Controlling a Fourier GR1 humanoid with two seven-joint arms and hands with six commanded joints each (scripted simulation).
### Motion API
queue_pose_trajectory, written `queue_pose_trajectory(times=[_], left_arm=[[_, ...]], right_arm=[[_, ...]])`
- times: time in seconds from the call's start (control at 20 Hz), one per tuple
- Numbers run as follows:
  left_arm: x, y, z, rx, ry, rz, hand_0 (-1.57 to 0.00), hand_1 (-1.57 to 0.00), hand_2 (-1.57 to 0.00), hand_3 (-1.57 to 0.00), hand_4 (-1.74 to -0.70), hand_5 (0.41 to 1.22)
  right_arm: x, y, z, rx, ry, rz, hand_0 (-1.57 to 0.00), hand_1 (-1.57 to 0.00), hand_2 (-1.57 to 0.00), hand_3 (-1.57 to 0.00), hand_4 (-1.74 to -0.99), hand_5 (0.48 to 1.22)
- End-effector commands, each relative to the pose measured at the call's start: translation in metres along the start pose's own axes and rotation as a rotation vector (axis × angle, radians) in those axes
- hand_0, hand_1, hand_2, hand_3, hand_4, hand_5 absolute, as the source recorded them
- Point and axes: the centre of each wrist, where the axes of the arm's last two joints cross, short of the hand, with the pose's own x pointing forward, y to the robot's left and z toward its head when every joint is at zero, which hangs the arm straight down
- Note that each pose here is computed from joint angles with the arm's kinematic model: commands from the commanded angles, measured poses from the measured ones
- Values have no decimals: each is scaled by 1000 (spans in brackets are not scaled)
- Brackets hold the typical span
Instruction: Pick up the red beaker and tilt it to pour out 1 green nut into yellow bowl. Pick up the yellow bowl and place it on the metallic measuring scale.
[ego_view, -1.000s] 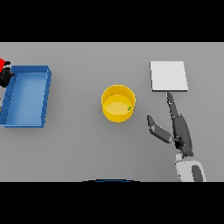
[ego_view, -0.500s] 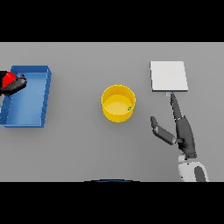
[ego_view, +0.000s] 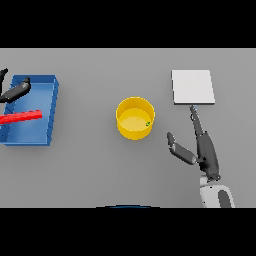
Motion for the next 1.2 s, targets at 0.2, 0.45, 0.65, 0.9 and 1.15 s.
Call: queue_pose_trajectory(times=[0.2,0.45,0.65,0.9,1.15], left_arm=[[3,-1,-1,13,-61,49,-32,-26,-26,-24,-780,679],[3,-9,-1,-2,-47,51,-10,-8,-8,-7,-790,707],[0,-12,-1,-5,-42,49,-3,-3,-3,-2,-795,708],[4,-8,0,-5,-56,50,0,0,0,0,-795,721],[7,-8,-3,-3,-50,42,1,1,1,1,-799,720]], right_arm=[[8,0,-10,93,-45,72,1,1,1,1,-1162,694],[23,-8,-39,281,-111,268,1,1,1,1,-1255,700],[40,-5,-61,426,-178,553,1,1,1,1,-1279,671],[56,6,-89,605,-263,774,1,1,1,1,-1269,662],[62,19,-108,747,-289,854,1,1,1,1,-1276,670]])
